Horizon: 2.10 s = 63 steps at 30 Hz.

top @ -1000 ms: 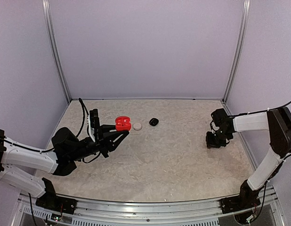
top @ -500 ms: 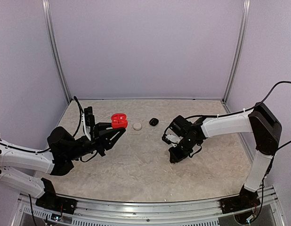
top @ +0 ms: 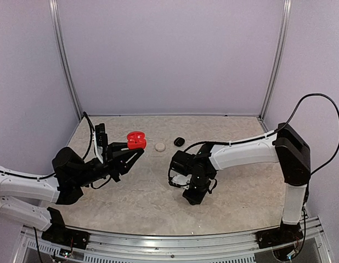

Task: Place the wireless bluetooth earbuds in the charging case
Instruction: Move the right earbud to the center of the board, then pick up the right earbud from the center of the board.

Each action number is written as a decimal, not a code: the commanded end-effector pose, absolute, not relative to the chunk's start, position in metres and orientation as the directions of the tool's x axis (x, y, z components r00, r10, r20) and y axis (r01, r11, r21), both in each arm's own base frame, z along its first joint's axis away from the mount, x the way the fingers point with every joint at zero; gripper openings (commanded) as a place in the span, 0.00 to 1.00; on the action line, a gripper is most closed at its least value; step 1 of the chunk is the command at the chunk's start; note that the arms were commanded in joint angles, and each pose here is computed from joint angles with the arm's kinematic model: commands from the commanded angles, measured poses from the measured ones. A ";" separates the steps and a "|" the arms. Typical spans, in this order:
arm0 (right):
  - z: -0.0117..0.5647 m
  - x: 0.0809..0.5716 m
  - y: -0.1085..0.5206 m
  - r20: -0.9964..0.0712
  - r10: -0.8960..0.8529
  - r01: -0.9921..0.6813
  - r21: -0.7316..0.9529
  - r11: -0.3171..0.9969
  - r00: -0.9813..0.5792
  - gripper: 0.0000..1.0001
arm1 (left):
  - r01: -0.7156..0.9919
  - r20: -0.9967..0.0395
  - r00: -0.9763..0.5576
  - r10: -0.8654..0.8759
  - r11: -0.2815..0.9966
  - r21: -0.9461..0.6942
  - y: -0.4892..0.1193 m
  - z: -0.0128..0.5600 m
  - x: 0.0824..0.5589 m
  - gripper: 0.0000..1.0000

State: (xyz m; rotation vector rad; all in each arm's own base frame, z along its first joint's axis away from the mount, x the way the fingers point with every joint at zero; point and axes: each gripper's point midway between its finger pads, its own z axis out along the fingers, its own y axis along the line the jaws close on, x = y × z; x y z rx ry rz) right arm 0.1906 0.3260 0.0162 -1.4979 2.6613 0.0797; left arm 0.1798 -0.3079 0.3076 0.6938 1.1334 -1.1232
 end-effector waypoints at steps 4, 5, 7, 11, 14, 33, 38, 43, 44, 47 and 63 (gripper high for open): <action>0.010 0.183 0.310 0.048 -0.873 -0.874 -0.043 0.484 -0.486 0.33 | 0.938 -0.941 0.023 -0.336 0.334 -0.096 -0.305 0.310 0.178 0.00; 0.011 0.185 0.311 0.047 -0.873 -0.874 -0.048 0.484 -0.486 0.33 | 0.938 -0.942 0.024 -0.334 0.334 -0.094 -0.305 0.310 0.178 0.00; 0.012 0.186 0.311 0.057 -0.874 -0.875 -0.054 0.480 -0.483 0.33 | 0.938 -0.943 0.027 -0.333 0.335 -0.091 -0.306 0.310 0.178 0.00; 0.010 0.189 0.309 0.088 -0.873 -0.878 -0.076 0.473 -0.479 0.33 | 0.939 -0.942 0.032 -0.333 0.334 -0.086 -0.305 0.311 0.177 0.00; 0.009 0.192 0.309 0.105 -0.876 -0.881 -0.091 0.464 -0.472 0.32 | 0.939 -0.943 0.032 -0.332 0.334 -0.086 -0.305 0.311 0.177 0.00; 0.010 0.198 0.323 0.093 -0.886 -0.891 -0.080 0.448 -0.454 0.23 | 0.940 -0.942 0.040 -0.333 0.331 -0.078 -0.305 0.312 0.175 0.00; 0.023 0.202 0.331 0.037 -0.887 -0.886 -0.082 0.457 -0.461 0.17 | 0.938 -0.941 0.034 -0.338 0.337 -0.087 -0.304 0.312 0.176 0.00; 0.059 0.220 0.345 -0.128 -0.878 -0.869 -0.135 0.476 -0.461 0.11 | 0.936 -0.936 0.020 -0.350 0.336 -0.105 -0.301 0.313 0.178 0.00; 0.068 0.224 0.348 -0.168 -0.873 -0.864 -0.146 0.481 -0.458 0.10 | 0.935 -0.935 0.017 -0.355 0.337 -0.112 -0.300 0.313 0.178 0.00; 0.107 0.234 0.357 -0.325 -0.840 -0.847 -0.170 0.503 -0.434 0.07 | 0.932 -0.930 0.011 -0.369 0.340 -0.124 -0.296 0.315 0.180 0.00; 0.374 0.215 0.377 -0.954 -0.278 -0.853 -0.238 0.464 0.116 0.04 | 0.927 -0.909 -0.017 -0.416 0.335 -0.170 -0.295 0.335 0.195 0.00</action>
